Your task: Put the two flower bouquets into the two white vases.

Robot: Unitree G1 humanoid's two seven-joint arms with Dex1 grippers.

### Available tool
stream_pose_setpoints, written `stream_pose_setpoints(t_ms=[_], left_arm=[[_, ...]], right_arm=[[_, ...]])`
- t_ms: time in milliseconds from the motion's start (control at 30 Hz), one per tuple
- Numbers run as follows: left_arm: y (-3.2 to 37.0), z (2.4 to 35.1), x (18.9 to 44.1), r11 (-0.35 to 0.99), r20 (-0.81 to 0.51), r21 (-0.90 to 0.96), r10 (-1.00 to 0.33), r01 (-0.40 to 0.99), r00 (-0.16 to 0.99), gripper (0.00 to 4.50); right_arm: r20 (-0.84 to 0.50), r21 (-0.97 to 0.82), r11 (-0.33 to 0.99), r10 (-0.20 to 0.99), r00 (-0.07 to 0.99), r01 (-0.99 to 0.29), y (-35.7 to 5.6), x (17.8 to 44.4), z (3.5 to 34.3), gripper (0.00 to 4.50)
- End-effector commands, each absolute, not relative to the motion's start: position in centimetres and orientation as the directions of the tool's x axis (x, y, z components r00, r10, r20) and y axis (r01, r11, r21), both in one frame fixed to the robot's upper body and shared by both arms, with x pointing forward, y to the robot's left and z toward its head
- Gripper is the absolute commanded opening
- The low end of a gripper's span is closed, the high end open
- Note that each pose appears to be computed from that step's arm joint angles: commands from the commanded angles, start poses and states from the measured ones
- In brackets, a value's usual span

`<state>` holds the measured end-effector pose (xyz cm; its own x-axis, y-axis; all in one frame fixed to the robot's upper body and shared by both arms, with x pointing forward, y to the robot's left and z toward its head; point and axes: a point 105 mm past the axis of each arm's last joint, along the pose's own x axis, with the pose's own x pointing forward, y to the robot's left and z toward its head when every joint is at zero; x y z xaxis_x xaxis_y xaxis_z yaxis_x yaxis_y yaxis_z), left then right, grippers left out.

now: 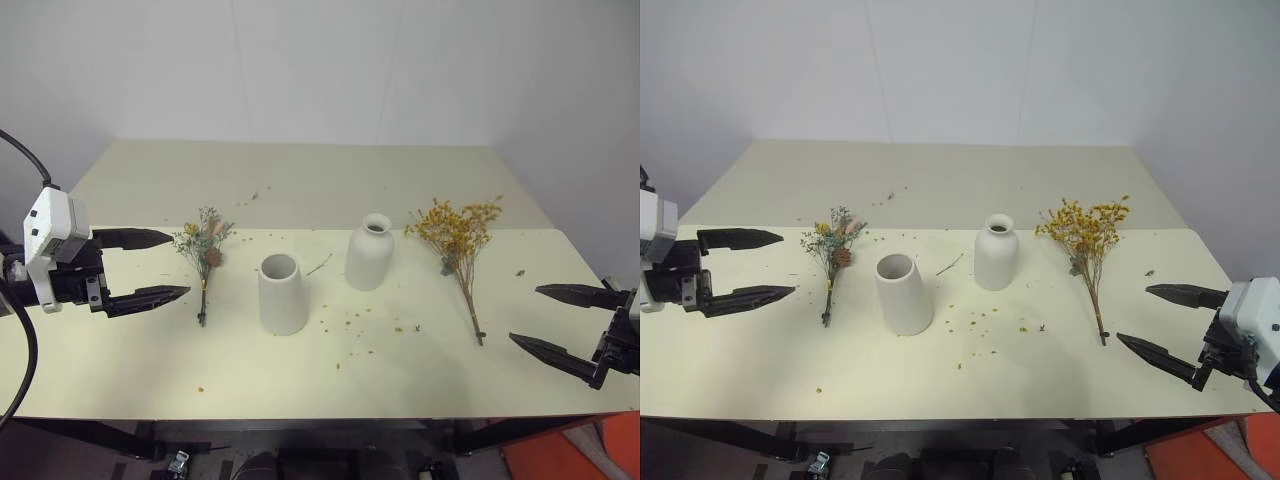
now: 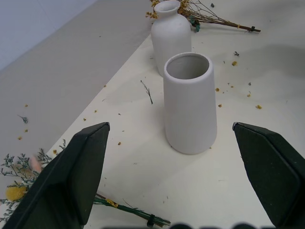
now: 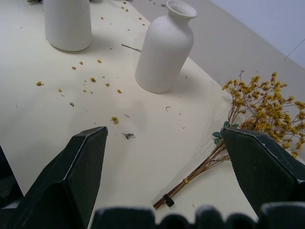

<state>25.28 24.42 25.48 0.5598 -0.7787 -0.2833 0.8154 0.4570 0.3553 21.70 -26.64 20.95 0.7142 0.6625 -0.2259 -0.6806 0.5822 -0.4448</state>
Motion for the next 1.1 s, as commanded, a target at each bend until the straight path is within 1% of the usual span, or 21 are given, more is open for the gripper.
stream_pose_setpoints(t_ms=[33, 1100], left_arm=[[24.64, 26.42, 24.82, 0.465, -0.269, 0.393, -0.767, 0.793, 0.583, 4.5], [24.59, 26.67, 25.54, 0.451, -0.248, 0.41, -0.782, 0.793, 0.572, 4.5]], right_arm=[[-0.218, -0.488, 0.556, 0.668, 0.711, -0.672, -26.48, 21.8, 21.85, 4.46], [-0.21, -0.499, 0.566, 0.655, 0.726, -0.656, -26.53, 21.52, 21.72, 4.46]])
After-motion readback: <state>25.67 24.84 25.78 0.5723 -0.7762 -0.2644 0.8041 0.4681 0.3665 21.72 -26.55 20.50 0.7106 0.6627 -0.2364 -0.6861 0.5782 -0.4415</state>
